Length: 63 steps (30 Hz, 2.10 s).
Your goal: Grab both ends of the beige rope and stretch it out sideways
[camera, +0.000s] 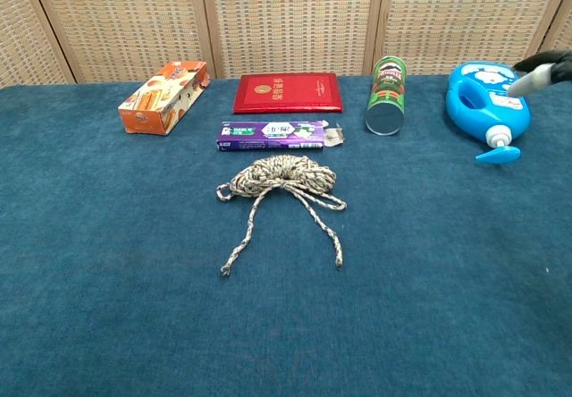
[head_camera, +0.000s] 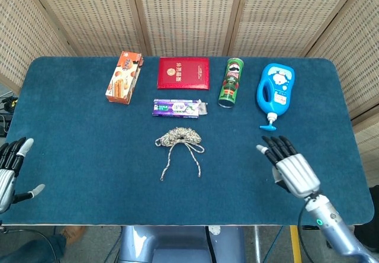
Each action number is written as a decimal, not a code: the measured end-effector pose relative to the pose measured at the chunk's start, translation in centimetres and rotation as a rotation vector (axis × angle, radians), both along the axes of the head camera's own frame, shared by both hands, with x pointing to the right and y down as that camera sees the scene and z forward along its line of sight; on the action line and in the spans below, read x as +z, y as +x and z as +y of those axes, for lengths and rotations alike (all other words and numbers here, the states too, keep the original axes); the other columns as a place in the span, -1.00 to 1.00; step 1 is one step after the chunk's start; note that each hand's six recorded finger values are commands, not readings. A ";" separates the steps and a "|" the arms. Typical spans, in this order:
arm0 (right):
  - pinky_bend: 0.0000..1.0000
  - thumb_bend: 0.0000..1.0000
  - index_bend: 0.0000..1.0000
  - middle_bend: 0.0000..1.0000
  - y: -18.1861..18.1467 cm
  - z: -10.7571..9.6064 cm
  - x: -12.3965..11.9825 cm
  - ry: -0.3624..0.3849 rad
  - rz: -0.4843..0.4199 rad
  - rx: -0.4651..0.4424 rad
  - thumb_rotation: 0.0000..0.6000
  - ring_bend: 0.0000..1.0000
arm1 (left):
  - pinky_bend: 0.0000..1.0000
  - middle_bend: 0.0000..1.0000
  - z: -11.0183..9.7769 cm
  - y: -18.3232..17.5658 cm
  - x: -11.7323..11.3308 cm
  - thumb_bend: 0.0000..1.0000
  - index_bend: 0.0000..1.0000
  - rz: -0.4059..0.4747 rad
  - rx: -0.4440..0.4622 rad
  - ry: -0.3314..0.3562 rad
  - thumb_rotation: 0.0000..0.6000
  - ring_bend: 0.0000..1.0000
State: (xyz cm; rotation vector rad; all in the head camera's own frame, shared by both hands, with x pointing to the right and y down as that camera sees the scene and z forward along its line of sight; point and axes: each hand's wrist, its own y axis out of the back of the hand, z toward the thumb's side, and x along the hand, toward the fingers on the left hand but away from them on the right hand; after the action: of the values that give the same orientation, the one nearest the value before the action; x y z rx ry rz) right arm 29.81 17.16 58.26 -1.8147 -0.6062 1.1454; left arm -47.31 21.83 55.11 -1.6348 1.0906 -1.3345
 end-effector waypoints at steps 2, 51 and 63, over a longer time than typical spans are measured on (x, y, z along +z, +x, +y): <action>-1.00 0.66 -0.71 -1.00 -1.9 -0.5 0.9 -0.034 0.008 -0.070 1.00 -1.00 | -1.00 -1.00 -0.1 0.0 0.2 -1.00 -1.00 -0.005 -0.001 -0.006 1.00 -1.00; -1.00 0.78 -0.28 -1.00 -15.8 1.1 12.2 -0.204 0.213 -0.416 1.00 -1.00 | -1.00 -1.00 -0.3 1.5 2.8 -1.00 -1.00 -0.056 0.029 -0.089 1.00 -1.00; -1.00 0.80 -0.27 -1.00 -13.7 -1.2 12.3 -0.104 0.315 -0.374 1.00 -1.00 | -1.00 -1.00 -0.3 1.6 2.8 -1.00 -1.00 -0.056 0.031 -0.089 1.00 -1.00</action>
State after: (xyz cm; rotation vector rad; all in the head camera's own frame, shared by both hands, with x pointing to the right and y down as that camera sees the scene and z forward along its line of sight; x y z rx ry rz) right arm 16.12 16.00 70.54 -1.6937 -0.0212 1.1833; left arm -45.70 21.50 57.96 -1.6618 0.9817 -1.4179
